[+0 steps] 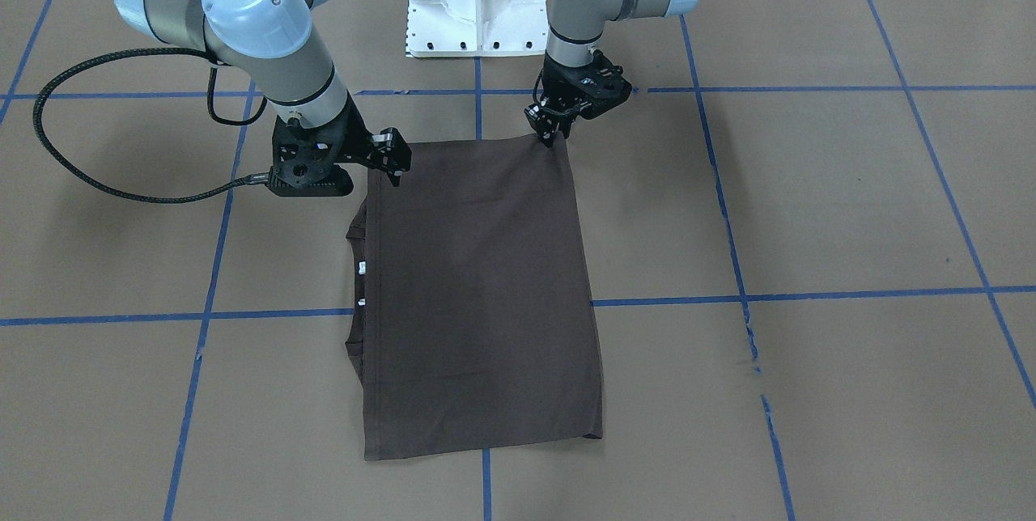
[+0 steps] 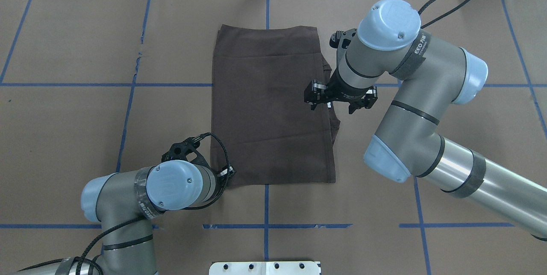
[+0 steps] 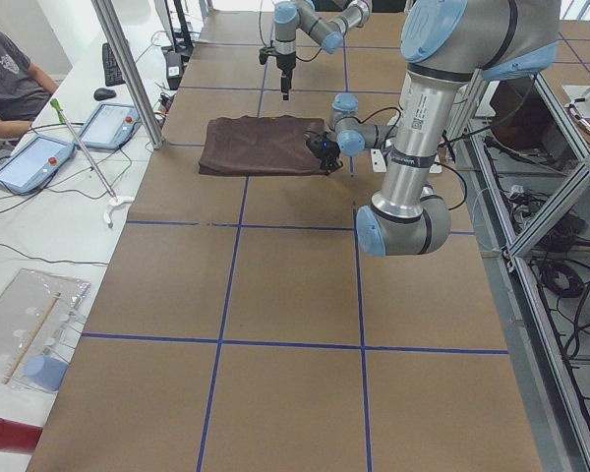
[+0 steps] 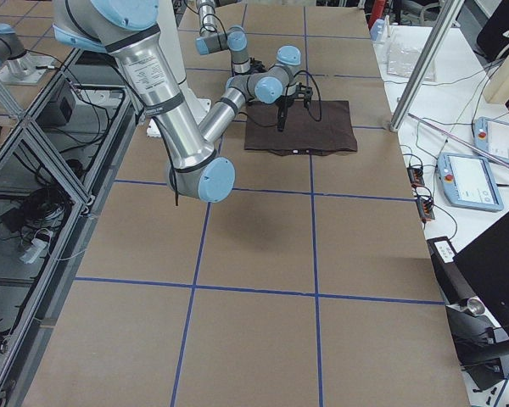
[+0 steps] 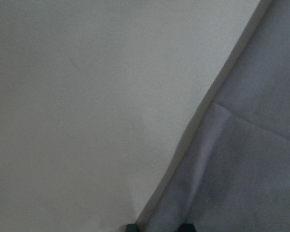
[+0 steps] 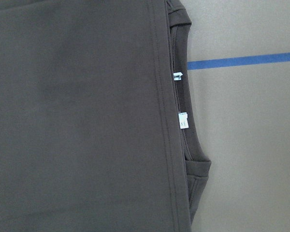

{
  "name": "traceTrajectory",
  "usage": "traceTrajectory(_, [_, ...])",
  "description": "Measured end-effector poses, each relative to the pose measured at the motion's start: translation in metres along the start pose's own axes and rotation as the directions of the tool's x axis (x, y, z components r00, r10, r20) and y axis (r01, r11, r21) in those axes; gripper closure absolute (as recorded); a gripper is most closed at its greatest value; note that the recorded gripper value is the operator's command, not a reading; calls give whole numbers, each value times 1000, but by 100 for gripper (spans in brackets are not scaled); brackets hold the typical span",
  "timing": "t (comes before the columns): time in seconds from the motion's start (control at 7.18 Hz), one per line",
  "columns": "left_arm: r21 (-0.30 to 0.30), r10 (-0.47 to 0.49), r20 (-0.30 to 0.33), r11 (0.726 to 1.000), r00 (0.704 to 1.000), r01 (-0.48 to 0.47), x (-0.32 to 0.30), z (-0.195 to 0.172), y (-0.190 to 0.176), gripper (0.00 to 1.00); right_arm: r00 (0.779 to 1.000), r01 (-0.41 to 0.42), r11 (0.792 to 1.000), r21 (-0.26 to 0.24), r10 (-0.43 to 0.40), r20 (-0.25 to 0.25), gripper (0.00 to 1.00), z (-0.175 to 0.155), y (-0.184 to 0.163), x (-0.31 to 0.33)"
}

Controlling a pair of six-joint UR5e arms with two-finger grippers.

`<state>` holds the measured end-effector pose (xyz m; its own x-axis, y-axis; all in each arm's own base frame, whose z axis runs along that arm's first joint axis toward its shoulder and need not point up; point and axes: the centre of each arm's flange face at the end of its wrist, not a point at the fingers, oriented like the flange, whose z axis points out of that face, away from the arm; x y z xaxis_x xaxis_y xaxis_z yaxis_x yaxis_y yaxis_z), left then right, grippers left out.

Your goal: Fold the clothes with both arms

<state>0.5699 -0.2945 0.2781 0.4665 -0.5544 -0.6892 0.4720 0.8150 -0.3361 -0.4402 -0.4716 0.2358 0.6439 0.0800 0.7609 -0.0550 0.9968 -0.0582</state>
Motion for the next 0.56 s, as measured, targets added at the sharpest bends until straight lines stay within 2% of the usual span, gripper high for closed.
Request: traceTrajectory(0.56, [-18, 7, -39, 1000, 999, -8, 3, -23, 2, 100, 1000, -4, 1000, -1, 4, -3, 0, 1, 0, 3])
